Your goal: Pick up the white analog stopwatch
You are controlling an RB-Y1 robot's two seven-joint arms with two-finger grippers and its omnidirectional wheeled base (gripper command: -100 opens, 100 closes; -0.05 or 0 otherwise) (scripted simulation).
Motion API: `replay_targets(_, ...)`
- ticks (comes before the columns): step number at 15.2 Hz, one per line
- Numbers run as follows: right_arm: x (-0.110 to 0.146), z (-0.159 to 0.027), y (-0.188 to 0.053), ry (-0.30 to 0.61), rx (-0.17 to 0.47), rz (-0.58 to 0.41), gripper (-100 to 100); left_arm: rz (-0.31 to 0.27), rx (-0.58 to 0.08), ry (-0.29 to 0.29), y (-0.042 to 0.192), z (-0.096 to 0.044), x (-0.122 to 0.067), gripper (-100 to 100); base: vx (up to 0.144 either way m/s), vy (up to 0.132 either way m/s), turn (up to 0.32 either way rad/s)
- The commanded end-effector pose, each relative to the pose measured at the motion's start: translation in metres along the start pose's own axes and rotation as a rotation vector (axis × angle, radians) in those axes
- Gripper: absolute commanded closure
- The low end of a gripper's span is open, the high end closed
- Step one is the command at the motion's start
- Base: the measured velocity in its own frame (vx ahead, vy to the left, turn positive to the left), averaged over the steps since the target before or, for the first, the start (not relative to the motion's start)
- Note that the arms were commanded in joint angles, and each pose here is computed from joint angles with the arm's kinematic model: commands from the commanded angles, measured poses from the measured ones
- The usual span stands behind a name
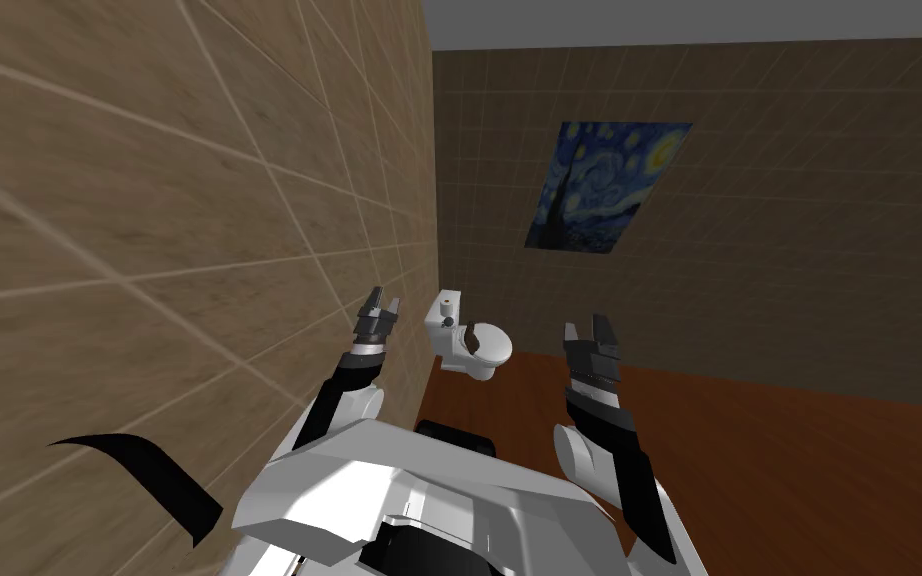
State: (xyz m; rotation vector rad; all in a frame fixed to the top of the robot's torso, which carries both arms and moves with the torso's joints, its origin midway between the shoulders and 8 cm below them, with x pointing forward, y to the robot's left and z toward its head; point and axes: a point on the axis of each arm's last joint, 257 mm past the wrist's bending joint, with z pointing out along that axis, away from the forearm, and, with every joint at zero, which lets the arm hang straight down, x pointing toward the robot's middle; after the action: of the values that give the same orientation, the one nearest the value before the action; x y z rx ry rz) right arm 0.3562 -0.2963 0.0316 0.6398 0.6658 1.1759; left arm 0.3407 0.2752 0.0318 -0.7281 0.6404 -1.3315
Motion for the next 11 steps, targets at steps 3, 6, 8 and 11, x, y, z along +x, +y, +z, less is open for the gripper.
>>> replay_targets(3,0.0,0.0,0.0,0.0,0.0,0.0,0,0.045,-0.026,0.071,0.014,-0.005,0.005,-100,0.006,-0.013,-0.062)
replay_targets(6,0.0,0.0,0.0,0.0,0.0,0.0,0,0.075,-0.049,0.101,0.028,-0.01,0.002,-100,0.011,-0.021,-0.08)
replay_targets(8,0.0,0.0,0.0,0.0,0.0,0.0,0,0.09,-0.063,0.112,0.036,-0.013,0.0,-100,0.017,-0.033,-0.119)
replay_targets(11,0.0,0.0,0.0,0.0,0.0,0.0,0,0.139,-0.104,0.13,0.061,-0.024,-0.014,-100,0.022,-0.041,-0.169)
